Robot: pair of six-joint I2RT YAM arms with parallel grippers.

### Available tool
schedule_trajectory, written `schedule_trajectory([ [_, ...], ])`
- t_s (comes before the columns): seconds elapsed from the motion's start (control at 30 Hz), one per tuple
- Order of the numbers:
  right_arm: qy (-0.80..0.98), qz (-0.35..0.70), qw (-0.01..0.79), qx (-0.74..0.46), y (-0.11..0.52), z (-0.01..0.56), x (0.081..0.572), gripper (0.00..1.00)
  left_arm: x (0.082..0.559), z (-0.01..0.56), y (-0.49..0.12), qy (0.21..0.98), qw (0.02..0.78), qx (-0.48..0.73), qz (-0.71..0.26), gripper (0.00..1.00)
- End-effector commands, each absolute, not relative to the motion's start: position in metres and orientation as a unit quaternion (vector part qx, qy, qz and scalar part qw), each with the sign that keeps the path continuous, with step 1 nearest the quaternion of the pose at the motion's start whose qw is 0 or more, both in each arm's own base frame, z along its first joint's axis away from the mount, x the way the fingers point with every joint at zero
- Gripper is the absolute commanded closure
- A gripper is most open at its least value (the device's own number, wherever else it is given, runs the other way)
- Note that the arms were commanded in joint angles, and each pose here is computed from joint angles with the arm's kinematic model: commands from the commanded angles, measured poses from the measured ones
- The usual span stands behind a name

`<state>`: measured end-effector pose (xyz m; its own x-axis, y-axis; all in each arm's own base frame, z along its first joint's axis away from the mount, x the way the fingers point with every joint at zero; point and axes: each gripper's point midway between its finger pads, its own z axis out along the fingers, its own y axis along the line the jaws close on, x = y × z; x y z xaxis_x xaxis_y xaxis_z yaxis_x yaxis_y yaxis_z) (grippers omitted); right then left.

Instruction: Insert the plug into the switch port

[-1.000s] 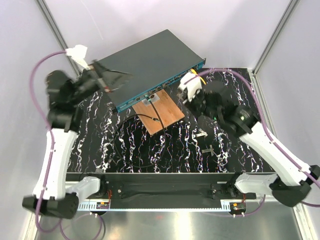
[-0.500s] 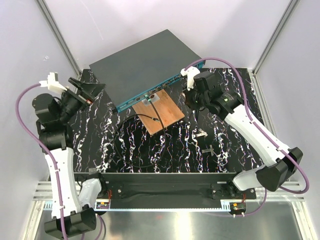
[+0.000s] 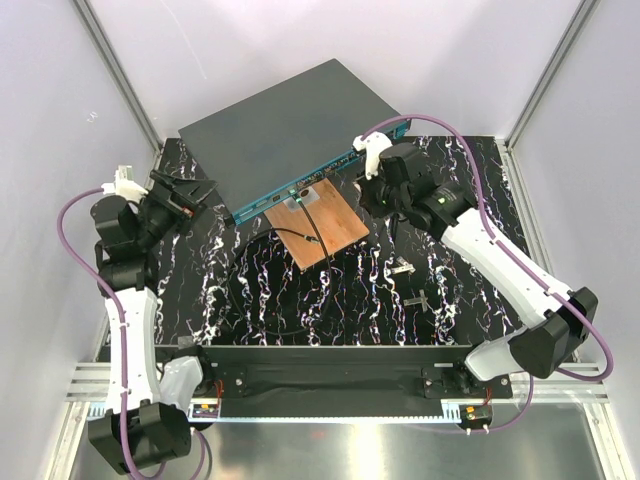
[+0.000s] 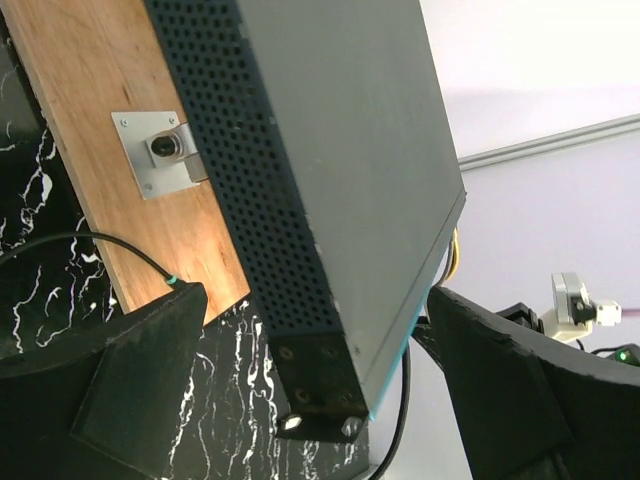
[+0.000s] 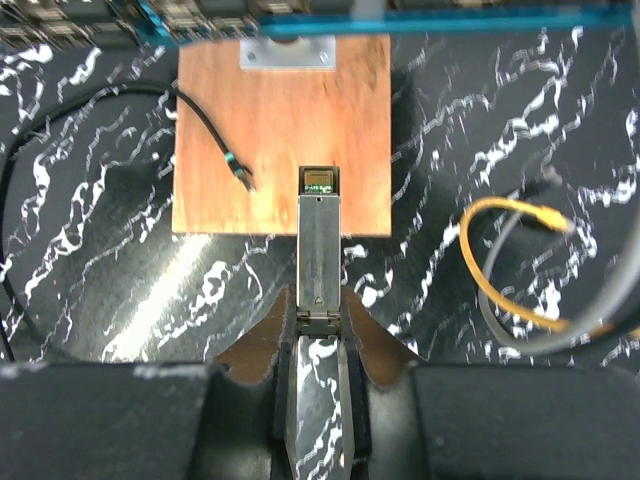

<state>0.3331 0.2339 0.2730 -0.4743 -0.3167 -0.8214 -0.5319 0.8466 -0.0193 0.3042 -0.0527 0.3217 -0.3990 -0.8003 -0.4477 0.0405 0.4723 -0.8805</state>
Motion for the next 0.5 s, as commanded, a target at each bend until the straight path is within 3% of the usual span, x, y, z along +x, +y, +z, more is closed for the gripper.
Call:
schedule_trajectory([
  [0.0, 0.812, 0.143, 0.500, -0.264, 0.249, 0.297, 0.341, 1.00, 0.312, 0.335, -0.054, 0.692, 0.496, -0.250, -0.462, 0.01],
  [0.47, 0.799, 0.119, 0.538, -0.241, 0.256, 0.307, 0.360, 1.00, 0.327, 0.318, -0.067, 0.693, 0.469, -0.259, -0.482, 0.03],
])
